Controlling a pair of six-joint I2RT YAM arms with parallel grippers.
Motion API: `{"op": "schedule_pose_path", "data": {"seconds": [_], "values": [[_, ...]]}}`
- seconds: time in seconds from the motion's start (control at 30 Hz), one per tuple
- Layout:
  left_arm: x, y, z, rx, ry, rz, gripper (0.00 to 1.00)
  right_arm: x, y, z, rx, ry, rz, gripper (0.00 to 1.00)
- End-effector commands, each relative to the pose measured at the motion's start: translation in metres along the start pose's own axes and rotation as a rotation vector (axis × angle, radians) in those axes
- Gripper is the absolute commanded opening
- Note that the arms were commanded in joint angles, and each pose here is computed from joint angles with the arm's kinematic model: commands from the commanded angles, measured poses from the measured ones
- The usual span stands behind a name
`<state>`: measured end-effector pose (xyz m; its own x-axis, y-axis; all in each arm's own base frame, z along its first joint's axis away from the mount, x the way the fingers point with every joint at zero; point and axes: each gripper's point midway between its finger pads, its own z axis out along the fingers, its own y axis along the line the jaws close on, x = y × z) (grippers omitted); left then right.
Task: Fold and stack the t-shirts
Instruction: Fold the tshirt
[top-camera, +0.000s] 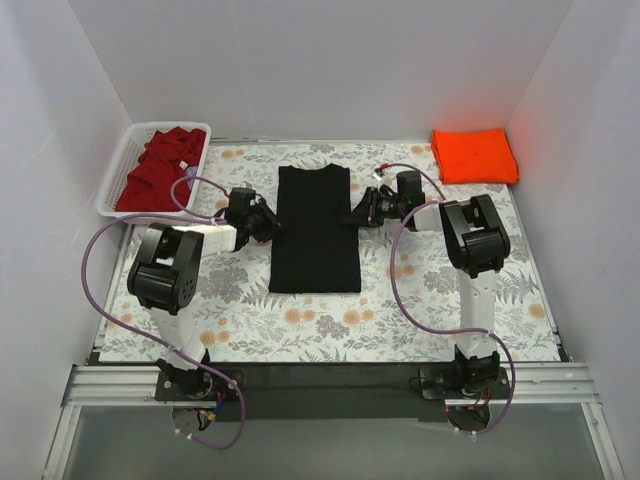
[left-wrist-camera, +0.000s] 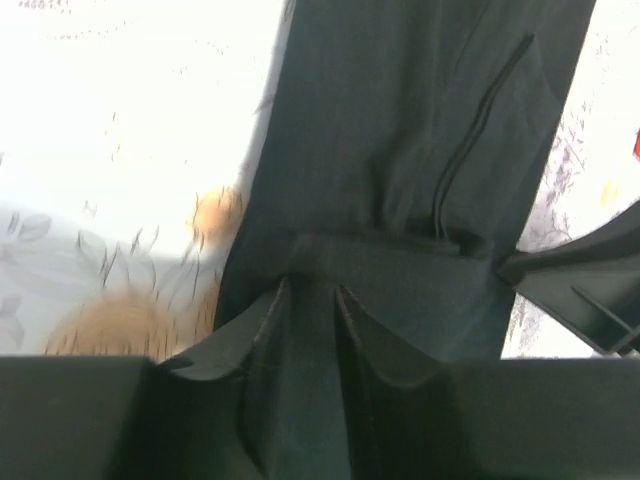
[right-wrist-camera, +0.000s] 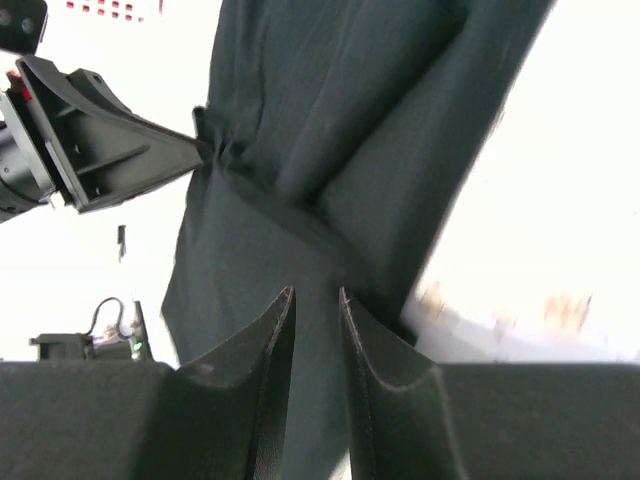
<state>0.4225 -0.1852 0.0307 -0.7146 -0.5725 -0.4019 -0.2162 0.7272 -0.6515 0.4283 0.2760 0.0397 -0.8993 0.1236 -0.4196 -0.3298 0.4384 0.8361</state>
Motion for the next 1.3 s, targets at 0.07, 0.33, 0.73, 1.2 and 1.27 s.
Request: {"op": "schedule_pose_path", "data": {"seconds": [0.07,0.33,0.73,1.2,1.27], "values": [[-0.003,-0.025,-0.051,0.031,0.003,0.021,0.3,-0.001,0.059,-0.031,-0.06,-0.042,-0.081,0.31],[0.084,-0.041,-0.122,0.158,0.123,0.085,0.3,0.101,0.116,-0.054,-0.144,0.052,-0.076,0.32],[0.15,0.056,-0.11,-0.018,0.174,-0.074,0.17,0.185,0.038,-0.046,-0.049,0.131,0.058,0.31],[0.11,0.033,-0.171,0.048,-0.004,-0.076,0.2,0.161,0.142,-0.047,-0.24,0.091,-0.02,0.31],[0.103,0.031,-0.177,0.048,-0.04,-0.069,0.2,0.162,0.17,-0.028,-0.287,0.112,-0.043,0.31]]}}
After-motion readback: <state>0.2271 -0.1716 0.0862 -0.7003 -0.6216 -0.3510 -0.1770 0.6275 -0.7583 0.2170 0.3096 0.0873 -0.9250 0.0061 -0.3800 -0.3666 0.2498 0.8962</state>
